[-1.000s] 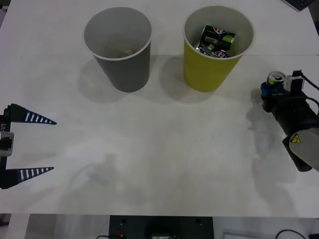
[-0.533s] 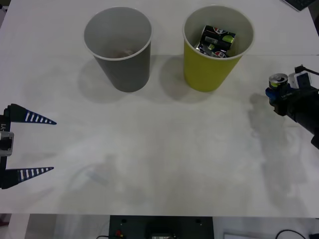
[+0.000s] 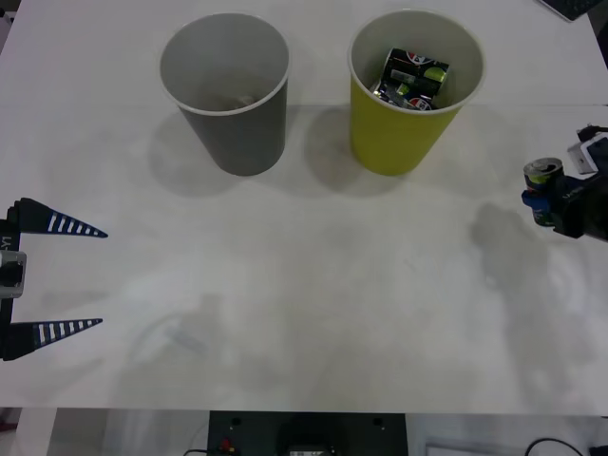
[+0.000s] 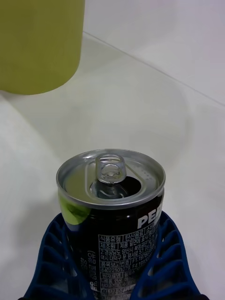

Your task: Put the can into the green bin and the plastic bottle into the gray bin

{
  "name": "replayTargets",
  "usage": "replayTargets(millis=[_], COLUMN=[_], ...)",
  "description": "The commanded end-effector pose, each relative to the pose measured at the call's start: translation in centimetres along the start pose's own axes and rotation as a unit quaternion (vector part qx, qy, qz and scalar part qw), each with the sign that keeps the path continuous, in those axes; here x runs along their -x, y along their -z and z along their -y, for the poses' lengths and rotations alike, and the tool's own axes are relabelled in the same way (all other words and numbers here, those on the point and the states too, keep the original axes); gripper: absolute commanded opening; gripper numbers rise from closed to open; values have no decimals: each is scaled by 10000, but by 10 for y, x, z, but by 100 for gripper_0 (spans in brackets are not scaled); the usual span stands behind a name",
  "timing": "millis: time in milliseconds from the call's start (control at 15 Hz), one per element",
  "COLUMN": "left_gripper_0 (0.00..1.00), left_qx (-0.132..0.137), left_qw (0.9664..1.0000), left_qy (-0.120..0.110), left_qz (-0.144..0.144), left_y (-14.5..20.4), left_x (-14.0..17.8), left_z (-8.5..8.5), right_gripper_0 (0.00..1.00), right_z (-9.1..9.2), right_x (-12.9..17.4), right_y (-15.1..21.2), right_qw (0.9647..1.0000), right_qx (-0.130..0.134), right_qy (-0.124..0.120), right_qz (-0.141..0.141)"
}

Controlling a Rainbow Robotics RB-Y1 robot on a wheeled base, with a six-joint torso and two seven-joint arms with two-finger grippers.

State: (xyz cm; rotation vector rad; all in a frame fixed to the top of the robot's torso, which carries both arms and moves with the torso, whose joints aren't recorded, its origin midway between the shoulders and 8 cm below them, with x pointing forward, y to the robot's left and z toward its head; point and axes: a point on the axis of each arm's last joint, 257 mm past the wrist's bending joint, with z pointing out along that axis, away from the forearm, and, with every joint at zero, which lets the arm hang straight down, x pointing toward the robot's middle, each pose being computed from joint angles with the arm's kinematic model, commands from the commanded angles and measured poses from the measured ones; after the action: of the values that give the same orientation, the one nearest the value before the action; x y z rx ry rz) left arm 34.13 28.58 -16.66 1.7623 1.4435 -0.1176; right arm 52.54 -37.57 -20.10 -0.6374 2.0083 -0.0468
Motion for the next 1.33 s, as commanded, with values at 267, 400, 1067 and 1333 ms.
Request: replayTargets(millis=[267, 400, 1067, 1333], left_gripper_0=[100, 100, 100, 100], left_qx=[0, 0, 0, 0], left_qw=[10000, 10000, 10000, 10000], left_qy=[0, 0, 0, 0], left_qz=[0, 0, 0, 0], left_y=[0, 0, 0, 0], left_x=[0, 0, 0, 0], left_z=[0, 0, 0, 0], right_gripper_0=[0, 0, 0, 0], right_z=[-10, -11, -5, -6], right_x=[12, 21, 75, 124], right_y=[34, 49, 98, 103], right_qw=[9967, 9942, 9803, 9785], right_qx=[372, 419, 811, 907], right_qy=[-445, -610, -272, 93], right_qz=[-564, -782, -1783, -1849])
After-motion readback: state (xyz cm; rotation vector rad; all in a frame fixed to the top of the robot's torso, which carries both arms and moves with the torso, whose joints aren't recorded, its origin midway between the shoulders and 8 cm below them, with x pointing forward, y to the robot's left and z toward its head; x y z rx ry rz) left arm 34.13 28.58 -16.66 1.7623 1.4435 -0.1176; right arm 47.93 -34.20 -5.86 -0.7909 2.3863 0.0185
